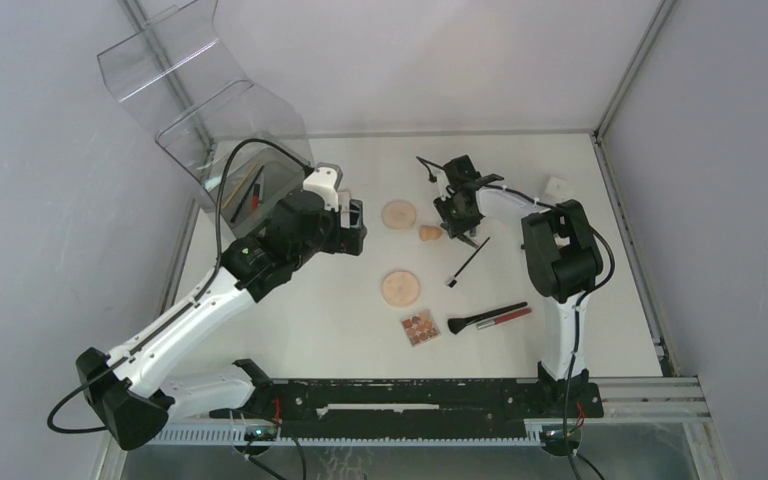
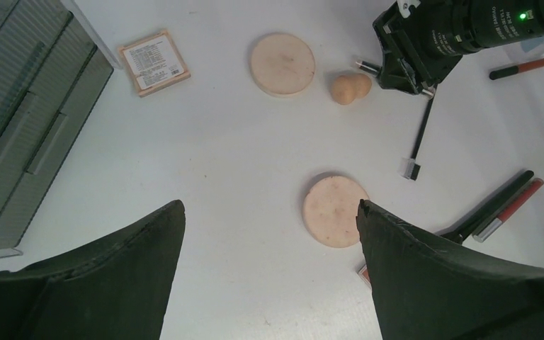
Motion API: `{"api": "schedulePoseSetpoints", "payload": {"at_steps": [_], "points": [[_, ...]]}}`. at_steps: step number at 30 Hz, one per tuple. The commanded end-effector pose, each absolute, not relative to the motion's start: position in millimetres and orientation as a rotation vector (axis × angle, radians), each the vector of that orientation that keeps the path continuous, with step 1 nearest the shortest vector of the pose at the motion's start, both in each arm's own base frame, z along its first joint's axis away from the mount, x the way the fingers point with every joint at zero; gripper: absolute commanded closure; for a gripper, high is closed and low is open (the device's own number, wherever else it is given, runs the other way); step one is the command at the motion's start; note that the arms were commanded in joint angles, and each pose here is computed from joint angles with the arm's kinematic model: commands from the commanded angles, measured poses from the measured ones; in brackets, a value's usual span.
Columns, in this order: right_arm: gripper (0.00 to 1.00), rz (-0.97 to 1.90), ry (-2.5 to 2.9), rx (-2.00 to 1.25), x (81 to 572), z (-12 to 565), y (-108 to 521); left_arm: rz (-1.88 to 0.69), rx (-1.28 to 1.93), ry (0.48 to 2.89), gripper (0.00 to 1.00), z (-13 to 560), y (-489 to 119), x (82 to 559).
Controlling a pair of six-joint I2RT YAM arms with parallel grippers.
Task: Organize the makeup
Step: Pick up the makeup from the center of the board.
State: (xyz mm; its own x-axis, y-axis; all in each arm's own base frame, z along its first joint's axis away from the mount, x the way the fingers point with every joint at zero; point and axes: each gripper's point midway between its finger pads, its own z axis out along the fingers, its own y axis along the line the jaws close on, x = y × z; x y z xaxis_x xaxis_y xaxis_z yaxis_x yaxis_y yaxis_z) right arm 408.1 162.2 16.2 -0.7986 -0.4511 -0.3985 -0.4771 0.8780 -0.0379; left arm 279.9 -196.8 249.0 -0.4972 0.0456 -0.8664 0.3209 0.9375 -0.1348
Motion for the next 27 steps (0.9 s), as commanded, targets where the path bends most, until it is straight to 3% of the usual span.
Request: {"api": "schedulePoseSetpoints", "payload": {"at_steps": [1, 5, 10, 16, 19, 23, 27], "points": [[0.64, 0.150, 2.677, -0.701, 401, 13, 167, -0.313, 0.212, 2.040, 0.06, 253, -188, 284], [0.84, 0.234, 2.669, -0.633, 394, 23, 174, -0.295, 0.193, 2.032, 0.05, 256, -184, 286], [1.00, 0.411, 2.580, -0.572, 392, 67, 191, -0.305, 0.166, 2.035, 0.03, 256, -182, 290], [1.00, 0.519, 2.466, -0.253, 386, 146, 190, -0.434, 0.294, 2.060, 0.00, 253, -204, 283], [1.00, 0.779, 2.396, 0.040, 373, 177, 199, -0.537, 0.324, 2.054, 0.00, 252, -219, 278], [1.00, 1.001, 2.264, 0.314, 351, 192, 220, -0.764, 0.380, 2.044, 0.00, 249, -254, 267], [1.00, 1.095, 2.159, 0.371, 332, 210, 247, -0.959, 0.406, 2.058, 0.00, 244, -287, 263]]}}
